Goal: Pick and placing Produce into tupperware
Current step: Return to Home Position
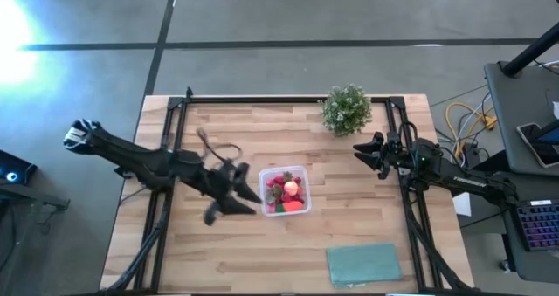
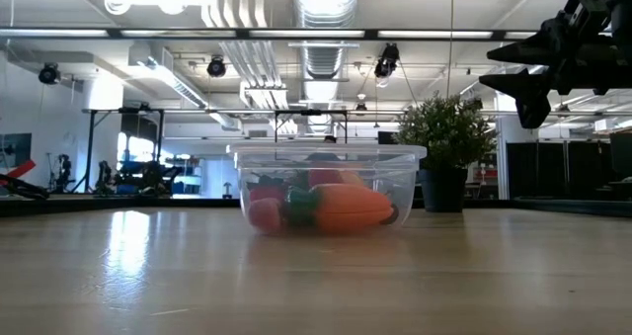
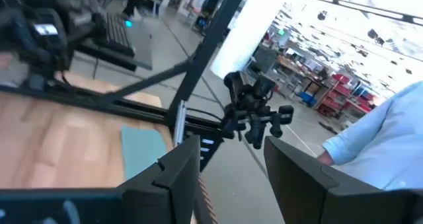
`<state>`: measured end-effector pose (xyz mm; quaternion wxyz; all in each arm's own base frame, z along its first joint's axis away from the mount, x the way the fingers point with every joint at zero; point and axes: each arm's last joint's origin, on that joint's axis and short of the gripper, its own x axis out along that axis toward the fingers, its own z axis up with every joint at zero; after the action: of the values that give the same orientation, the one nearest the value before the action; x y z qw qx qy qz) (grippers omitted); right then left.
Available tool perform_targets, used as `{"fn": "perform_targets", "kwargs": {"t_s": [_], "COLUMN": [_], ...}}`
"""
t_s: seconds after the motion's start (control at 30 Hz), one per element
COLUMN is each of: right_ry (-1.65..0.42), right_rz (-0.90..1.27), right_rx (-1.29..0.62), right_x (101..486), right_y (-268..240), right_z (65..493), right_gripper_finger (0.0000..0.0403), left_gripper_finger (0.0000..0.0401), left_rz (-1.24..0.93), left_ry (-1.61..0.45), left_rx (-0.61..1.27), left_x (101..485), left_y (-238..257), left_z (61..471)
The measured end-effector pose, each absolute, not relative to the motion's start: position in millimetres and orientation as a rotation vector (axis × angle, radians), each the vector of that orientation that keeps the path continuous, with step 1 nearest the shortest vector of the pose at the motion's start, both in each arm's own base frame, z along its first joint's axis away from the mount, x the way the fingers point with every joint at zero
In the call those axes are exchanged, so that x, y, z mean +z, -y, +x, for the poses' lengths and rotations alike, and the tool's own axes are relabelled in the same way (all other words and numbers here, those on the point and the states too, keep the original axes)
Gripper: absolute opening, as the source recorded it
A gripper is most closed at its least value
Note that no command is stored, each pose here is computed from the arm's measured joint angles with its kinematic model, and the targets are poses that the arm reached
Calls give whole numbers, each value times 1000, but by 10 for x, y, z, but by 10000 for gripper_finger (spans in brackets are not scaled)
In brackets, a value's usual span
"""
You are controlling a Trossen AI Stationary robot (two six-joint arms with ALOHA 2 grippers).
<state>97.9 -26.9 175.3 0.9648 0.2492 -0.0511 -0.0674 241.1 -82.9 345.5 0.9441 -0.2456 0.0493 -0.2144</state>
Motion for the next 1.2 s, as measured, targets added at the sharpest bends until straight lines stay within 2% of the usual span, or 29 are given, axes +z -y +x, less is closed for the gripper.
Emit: {"fn": "perform_targets", "kwargs": {"t_s": [0.23, 0.47, 1.2], "right_ry": [103, 103, 103], "right_rz": [504, 504, 504], "right_rx": [-136, -136, -136], "right_x": [1753, 1753, 1753], "right_y": [269, 269, 269], "right_z": [979, 979, 979], "right_gripper_finger": [178, 178, 178], "left_gripper_finger": [155, 155, 155], "left_rz": [-411, -394, -372], "left_ry": [61, 200, 377], "left_rx": [-433, -444, -480], "left_x": [3444, 3171, 2203], "left_y": [526, 374, 260], "left_z": [1748, 1262, 814]}}
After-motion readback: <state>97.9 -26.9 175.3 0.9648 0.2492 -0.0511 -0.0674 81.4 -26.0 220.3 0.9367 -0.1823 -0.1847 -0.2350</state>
